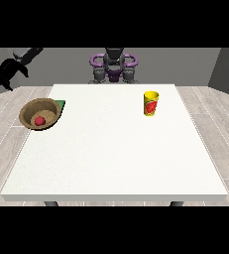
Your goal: Pick the cup and pour the ball into the bowl, then pick the bowl and place it on the pad
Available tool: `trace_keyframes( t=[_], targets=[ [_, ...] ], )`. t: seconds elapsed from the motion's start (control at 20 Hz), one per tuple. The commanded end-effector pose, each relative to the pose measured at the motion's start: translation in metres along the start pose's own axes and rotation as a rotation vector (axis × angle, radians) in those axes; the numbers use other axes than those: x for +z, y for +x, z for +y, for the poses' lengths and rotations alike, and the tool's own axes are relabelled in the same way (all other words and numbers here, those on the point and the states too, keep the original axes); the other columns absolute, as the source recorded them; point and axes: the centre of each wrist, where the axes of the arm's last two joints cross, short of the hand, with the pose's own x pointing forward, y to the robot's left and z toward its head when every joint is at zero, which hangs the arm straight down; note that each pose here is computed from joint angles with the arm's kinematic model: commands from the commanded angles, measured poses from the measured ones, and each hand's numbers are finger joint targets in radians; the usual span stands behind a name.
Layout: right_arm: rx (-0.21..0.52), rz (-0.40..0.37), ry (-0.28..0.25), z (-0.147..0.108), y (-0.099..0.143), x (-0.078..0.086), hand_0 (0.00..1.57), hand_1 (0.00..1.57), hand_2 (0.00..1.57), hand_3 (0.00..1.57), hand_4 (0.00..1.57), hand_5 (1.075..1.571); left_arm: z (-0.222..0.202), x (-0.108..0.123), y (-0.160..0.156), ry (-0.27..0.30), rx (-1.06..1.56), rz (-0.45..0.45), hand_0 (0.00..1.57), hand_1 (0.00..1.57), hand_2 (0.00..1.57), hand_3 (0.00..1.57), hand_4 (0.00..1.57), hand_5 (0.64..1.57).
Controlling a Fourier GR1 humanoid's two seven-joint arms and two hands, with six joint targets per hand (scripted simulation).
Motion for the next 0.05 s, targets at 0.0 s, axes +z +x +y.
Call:
trace_keyframes(
  t=[0.0],
  targets=[
    [0.022, -0.065, 0.144, 0.0394, 0.0322, -0.0119, 0.0, 0.0, 0.0, 0.0, 0.7, 1.219, -0.0015, 0.0086, -0.0414, 0.033, 0.021, 0.176, 0.0, 0.0, 0.0, 0.0, 0.98, 1.57]
  ],
)
